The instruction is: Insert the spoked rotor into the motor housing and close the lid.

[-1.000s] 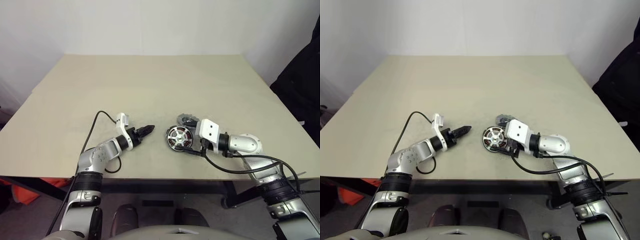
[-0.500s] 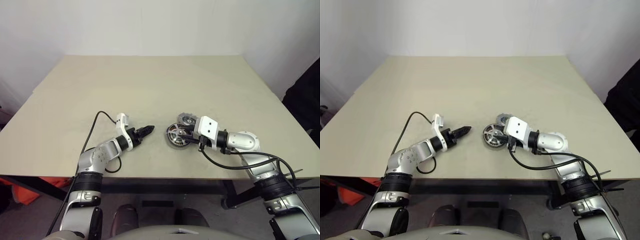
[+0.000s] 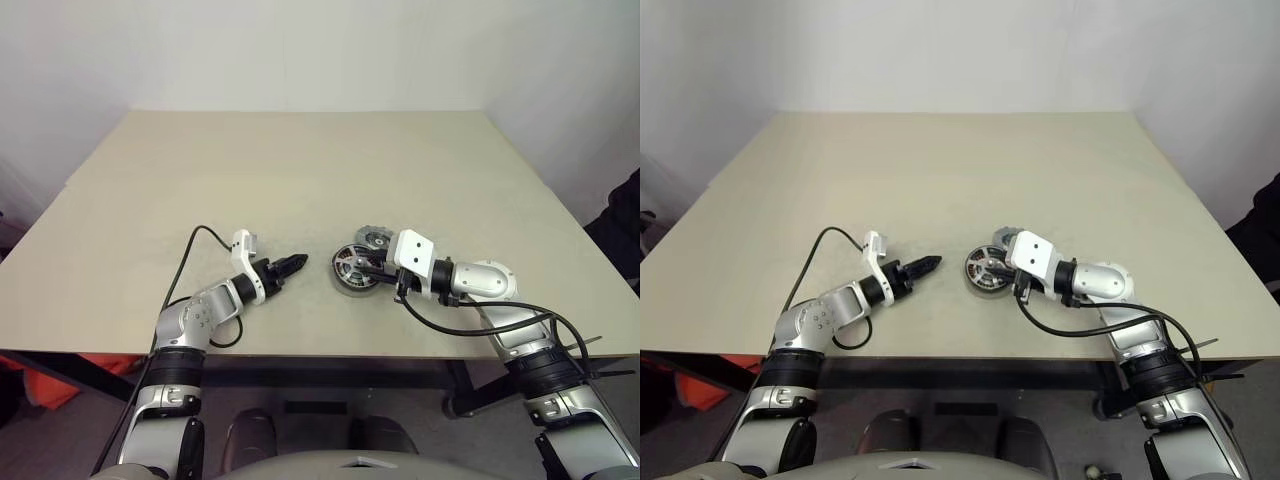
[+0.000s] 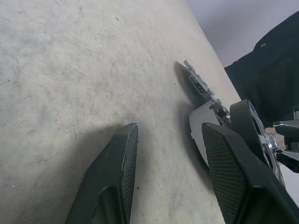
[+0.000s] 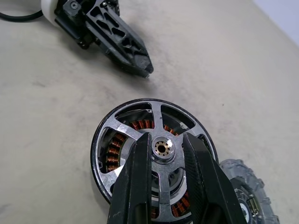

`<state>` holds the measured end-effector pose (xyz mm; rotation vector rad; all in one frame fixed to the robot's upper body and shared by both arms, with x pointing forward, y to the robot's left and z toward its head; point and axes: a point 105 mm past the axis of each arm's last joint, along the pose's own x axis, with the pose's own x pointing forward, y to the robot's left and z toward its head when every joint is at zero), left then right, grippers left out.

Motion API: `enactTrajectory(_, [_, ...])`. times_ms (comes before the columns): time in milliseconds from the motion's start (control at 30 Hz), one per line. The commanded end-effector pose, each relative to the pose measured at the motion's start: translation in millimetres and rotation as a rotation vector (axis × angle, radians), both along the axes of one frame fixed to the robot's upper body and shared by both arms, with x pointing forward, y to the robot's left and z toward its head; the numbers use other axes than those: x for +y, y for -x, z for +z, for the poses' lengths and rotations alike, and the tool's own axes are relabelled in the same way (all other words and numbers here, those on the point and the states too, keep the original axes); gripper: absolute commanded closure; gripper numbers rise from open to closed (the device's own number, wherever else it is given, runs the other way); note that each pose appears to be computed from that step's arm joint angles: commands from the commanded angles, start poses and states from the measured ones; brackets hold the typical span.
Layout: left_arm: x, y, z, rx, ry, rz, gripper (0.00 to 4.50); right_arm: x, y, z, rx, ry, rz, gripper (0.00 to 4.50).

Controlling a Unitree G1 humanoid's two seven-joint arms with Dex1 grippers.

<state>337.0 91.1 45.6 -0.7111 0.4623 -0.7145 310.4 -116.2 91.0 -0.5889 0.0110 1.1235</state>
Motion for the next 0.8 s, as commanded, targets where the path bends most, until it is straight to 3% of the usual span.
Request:
enactTrajectory(33, [2.1,-3.4,10.3,-0.048,-0.007,0.008,2.2,-0.4,-2.6,10.2,-0.006,-0.027,0.004,3.99])
enactTrajectory(100, [2.4,-3.4,10.2,-0.049,-0.008,0.009,2.2,-0.4,-1.4,8.6,0.004,-0.025,0.005,4.49])
enactTrajectory(433, [2.6,-2.8,9.1,-0.05,-0.017,0.007,2.2,-2.0,2.2,5.0,0.04,-0.03,0.004,4.49])
enactTrajectory(800, [2.5,-3.9,9.2,-0.053,-0.023,0.005,2.2,2.3,-4.8,35.2,0.004,-0.132,-0.013,4.49])
